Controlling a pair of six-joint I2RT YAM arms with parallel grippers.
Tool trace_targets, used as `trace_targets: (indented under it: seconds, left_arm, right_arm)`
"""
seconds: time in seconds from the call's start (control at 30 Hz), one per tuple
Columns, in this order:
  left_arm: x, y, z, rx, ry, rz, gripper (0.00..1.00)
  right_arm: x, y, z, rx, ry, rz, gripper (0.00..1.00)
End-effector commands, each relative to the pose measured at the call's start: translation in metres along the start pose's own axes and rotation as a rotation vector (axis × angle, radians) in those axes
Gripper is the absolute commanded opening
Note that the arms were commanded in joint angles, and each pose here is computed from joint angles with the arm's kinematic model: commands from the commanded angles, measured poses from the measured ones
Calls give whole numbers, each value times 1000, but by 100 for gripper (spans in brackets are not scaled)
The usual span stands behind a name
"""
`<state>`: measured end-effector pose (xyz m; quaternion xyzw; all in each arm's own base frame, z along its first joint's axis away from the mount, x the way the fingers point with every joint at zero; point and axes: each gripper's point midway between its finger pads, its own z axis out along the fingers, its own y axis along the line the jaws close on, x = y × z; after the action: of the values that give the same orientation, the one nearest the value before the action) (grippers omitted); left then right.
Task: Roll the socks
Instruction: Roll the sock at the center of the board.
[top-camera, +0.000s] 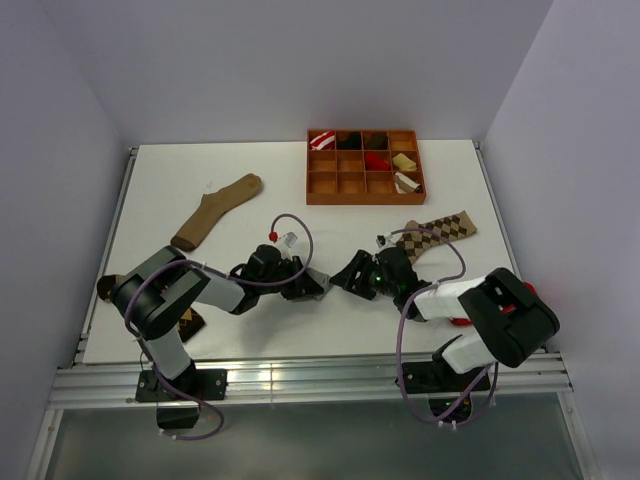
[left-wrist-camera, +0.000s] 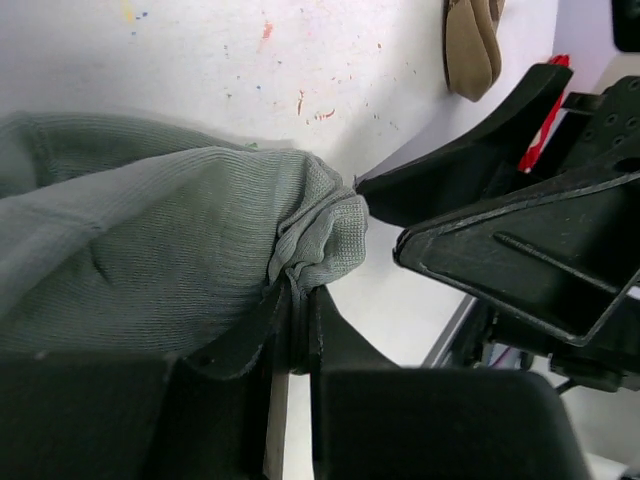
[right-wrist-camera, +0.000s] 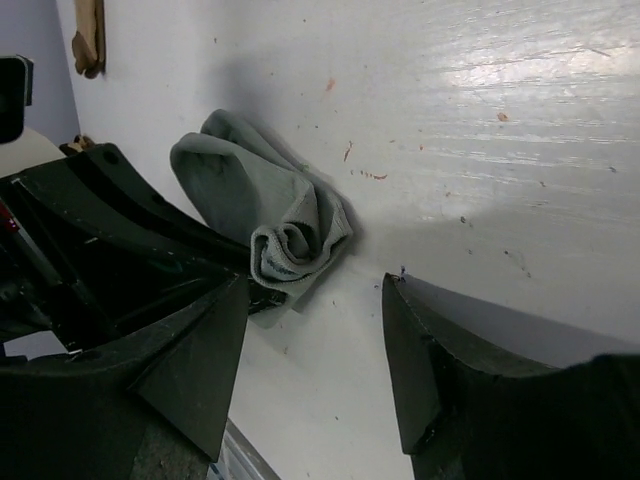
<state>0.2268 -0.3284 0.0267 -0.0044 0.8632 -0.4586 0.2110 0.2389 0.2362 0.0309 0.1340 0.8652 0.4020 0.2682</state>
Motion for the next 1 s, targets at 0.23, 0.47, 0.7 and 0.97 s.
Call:
trace_targets:
  seconds: [0.23, 0.47, 0.7, 0.97]
  left_arm:
    - [0, -4, -4, 79, 14, -119, 1]
    - [1, -3, -2, 105, 15, -159, 1]
    - [5, -1, 0, 119, 23, -168, 1]
    - [11, 11, 3, 69, 49, -137, 3]
  right_arm:
    - [14, 8, 16, -48, 64, 21, 60]
    - [19, 5, 21, -43, 79, 33, 54]
    - [18, 4, 26, -35, 80, 29, 31]
    - [10, 10, 25, -4, 80, 6, 0]
